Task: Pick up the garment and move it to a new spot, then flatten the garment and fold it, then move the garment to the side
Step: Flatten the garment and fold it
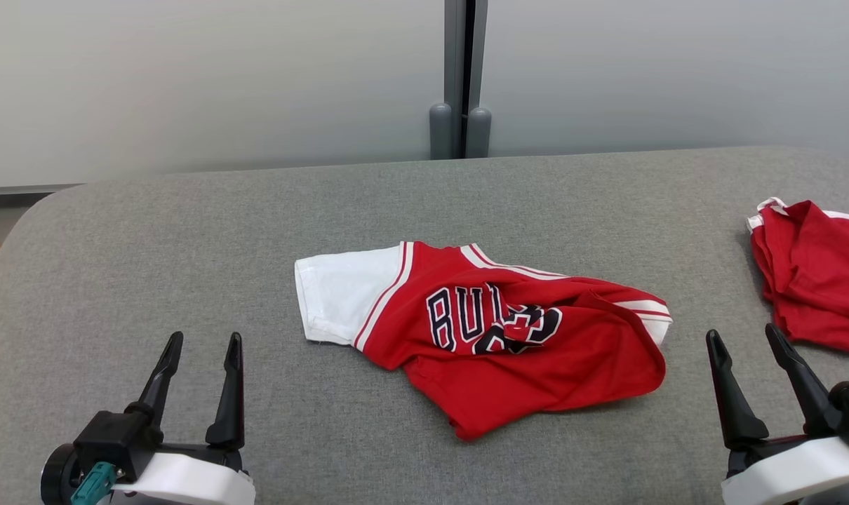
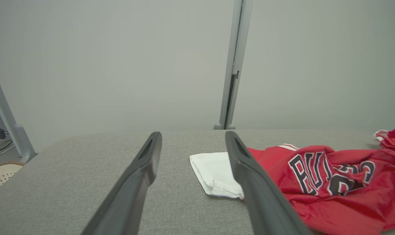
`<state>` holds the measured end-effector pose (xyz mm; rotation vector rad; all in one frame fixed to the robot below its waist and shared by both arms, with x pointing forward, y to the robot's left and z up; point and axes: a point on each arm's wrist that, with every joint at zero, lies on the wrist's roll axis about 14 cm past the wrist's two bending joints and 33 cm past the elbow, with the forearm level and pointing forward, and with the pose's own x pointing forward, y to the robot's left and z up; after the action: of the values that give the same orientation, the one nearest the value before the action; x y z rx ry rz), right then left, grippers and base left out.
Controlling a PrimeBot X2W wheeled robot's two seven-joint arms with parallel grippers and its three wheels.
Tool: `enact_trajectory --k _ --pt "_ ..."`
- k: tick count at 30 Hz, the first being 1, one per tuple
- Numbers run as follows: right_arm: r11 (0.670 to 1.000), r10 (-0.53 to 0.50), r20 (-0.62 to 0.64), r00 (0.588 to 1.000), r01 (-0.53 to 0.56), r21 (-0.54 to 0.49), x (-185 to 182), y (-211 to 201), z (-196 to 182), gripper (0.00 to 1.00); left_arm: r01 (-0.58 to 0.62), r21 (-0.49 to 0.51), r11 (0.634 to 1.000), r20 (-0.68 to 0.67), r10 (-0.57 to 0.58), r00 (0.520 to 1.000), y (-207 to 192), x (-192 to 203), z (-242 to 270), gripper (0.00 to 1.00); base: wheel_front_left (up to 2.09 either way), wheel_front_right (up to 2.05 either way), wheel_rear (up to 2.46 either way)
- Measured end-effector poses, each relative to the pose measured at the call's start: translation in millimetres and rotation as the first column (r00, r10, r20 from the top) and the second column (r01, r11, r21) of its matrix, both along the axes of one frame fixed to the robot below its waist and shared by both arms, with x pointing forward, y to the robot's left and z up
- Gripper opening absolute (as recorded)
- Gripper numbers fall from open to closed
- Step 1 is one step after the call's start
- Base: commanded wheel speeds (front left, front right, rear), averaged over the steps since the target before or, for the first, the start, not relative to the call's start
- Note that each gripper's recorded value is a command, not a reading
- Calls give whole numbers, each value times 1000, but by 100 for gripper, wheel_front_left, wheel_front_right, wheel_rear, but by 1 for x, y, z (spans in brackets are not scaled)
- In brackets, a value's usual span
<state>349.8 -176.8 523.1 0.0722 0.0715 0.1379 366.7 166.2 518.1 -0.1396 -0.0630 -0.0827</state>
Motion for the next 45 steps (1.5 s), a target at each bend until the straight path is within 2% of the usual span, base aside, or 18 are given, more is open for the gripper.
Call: enact_trajectory --k 19,23,27,32,37,38,41,45 --pt "1000 0 -6 1000 0 0 5 0 -1 100 -8 -5 1000 -13 8 1000 -2 0 -2 100 0 0 0" --pt "1000 2 -16 1000 -2 0 10 1 -4 100 37 -3 999 -12 -37 999 -16 6 0 100 0 0 0" --pt "1000 -2 -31 1000 2 -4 20 -1 -9 100 158 -13 987 -29 -159 987 -54 19 -2 100 0 0 0" --pt "1000 -14 -55 998 13 -4 36 -5 -21 100 339 -39 940 -71 -341 937 -110 38 -15 100 0 0 0" --pt "999 -29 -79 996 30 10 50 -8 -35 100 521 -61 851 -158 -524 837 -170 46 -46 100 0 0 0" --pt "999 -29 -79 996 30 10 50 -8 -35 100 521 -61 851 -158 -524 837 -170 46 -46 100 0 0 0" --pt "998 -61 -96 993 62 14 51 -16 -45 100 606 -72 792 -209 -606 767 -199 44 -67 100 0 0 0" --pt "993 -118 -127 985 121 14 46 -32 -58 100 673 -88 735 -240 -671 702 -228 45 -84 100 0 0 0"
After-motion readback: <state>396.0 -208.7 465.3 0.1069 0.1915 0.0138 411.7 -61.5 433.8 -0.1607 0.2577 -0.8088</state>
